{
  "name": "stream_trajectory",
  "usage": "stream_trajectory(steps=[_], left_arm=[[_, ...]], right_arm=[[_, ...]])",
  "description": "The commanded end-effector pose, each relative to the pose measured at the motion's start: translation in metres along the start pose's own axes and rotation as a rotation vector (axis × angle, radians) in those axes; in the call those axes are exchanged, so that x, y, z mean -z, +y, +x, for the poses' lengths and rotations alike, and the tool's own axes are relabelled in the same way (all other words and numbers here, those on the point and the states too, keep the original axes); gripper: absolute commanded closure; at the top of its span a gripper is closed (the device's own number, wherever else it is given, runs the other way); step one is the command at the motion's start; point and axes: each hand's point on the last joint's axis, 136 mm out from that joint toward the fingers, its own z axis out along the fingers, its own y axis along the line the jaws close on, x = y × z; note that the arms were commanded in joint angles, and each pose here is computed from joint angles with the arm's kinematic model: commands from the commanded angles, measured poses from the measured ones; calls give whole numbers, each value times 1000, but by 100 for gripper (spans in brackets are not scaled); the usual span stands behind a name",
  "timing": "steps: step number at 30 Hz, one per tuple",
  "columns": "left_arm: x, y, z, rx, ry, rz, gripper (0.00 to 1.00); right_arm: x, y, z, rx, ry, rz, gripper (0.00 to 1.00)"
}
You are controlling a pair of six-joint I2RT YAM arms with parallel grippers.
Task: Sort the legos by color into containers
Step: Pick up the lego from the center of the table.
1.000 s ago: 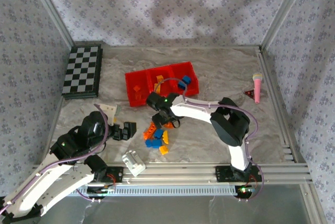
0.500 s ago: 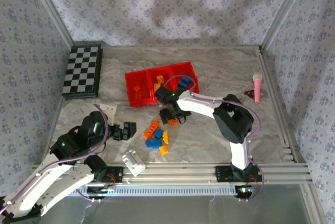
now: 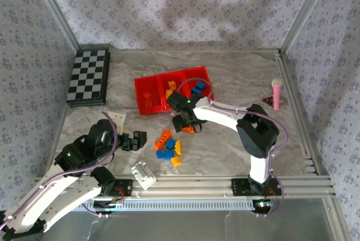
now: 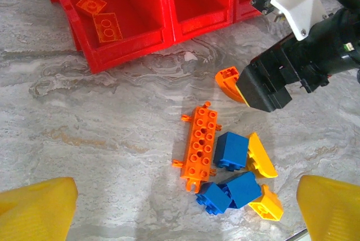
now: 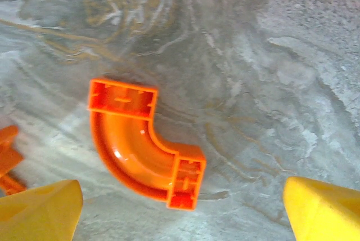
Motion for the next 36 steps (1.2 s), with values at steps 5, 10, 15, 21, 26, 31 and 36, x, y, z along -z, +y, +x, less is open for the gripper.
stream_trajectory(steps=[5,10,15,21,26,31,36], left_arm=[[1,1,-1,3,4,-15,0],[2,4,-2,7,-4,-28,0],[3,5,-2,12,-11,-35,0],[1,6,-2,14,-8,-39,0],[1,6,-2,14,-3,-42,0],[1,6,-2,14,-3,-42,0],[1,5,-2,12,-3,-39,0]], right_arm=[[-6,16,-5,58,16,-5,6],[-20,20,-9,76,15,-17,6],[-36,20,-11,75,37,-10,7],[-41,24,-14,106,50,12,9],[-46,21,-15,100,63,23,12],[-50,17,-13,92,73,26,14],[-50,10,-11,79,72,58,16]])
